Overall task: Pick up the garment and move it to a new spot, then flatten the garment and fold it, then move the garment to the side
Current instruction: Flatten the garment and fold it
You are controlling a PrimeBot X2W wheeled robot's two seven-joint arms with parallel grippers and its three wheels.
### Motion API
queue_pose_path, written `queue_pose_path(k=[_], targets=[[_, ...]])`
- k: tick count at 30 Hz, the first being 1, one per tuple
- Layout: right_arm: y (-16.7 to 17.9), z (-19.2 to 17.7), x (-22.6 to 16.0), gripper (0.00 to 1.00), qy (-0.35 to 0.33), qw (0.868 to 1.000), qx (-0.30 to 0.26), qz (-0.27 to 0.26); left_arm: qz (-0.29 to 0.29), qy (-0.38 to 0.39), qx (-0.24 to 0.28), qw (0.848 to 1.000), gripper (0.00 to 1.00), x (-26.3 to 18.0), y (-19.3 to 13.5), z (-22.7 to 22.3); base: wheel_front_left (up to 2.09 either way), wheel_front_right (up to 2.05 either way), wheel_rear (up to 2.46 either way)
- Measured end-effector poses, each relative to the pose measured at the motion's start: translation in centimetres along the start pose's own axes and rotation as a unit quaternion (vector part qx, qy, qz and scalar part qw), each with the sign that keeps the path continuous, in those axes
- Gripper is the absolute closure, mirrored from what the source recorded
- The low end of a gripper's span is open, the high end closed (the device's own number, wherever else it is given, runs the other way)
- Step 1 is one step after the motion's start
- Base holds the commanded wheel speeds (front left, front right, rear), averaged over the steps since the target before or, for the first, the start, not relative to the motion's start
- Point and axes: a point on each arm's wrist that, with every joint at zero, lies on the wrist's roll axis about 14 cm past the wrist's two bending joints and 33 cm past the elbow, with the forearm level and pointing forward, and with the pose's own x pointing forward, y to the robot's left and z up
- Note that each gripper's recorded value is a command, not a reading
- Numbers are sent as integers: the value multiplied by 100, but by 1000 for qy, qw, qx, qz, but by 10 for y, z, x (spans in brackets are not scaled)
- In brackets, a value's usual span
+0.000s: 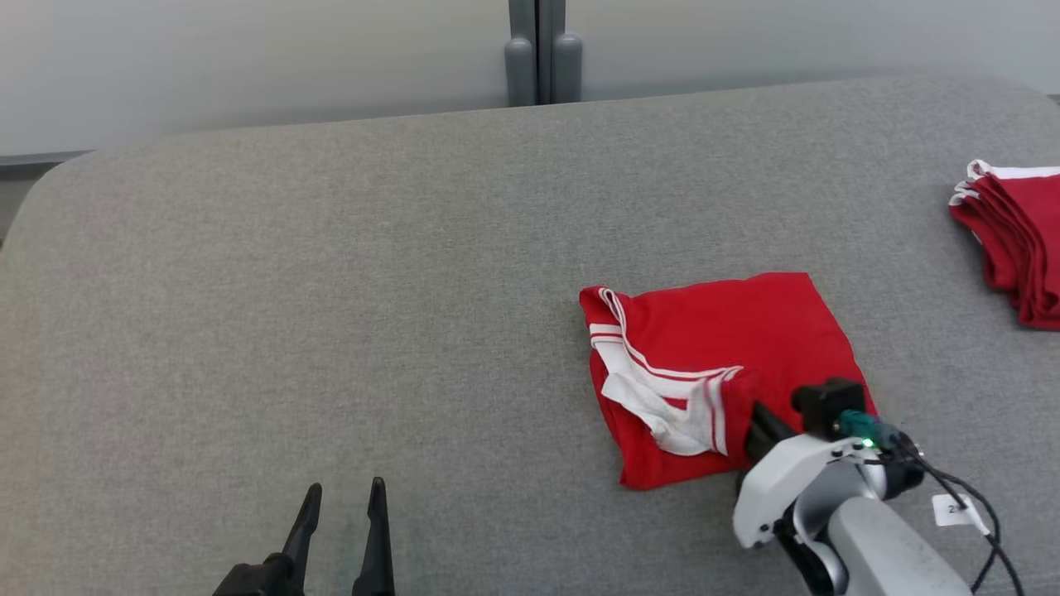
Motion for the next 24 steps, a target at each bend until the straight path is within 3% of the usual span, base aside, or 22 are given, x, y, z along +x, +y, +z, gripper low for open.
queue_pose_path(k=[6,11,15,20,21,22,23,24], targets=[[71,-18,7,100,22,995,10,95,20,-10,0,1000,0,-3,12,6,0,0,0],[102,-30,-2,100,43,989,10,139,26,-15,0,1000,0,-8,15,8,0,0,0],[100,-22,-6,100,21,990,9,140,33,-26,-2,999,0,-11,18,14,0,0,0],[61,17,-8,100,-55,994,7,92,38,-40,0,998,0,-13,21,22,0,0,0],[49,25,-11,84,-71,995,4,76,39,-43,0,998,0,-14,22,24,0,0,0],[37,32,-16,33,-85,995,-4,59,41,-45,2,998,0,-15,23,25,0,0,0],[23,38,-22,0,-98,994,-7,40,40,-47,6,998,0,-16,23,26,0,0,0],[13,45,-27,0,-113,993,-6,23,39,-48,10,998,0,-17,23,27,0,0,0]])
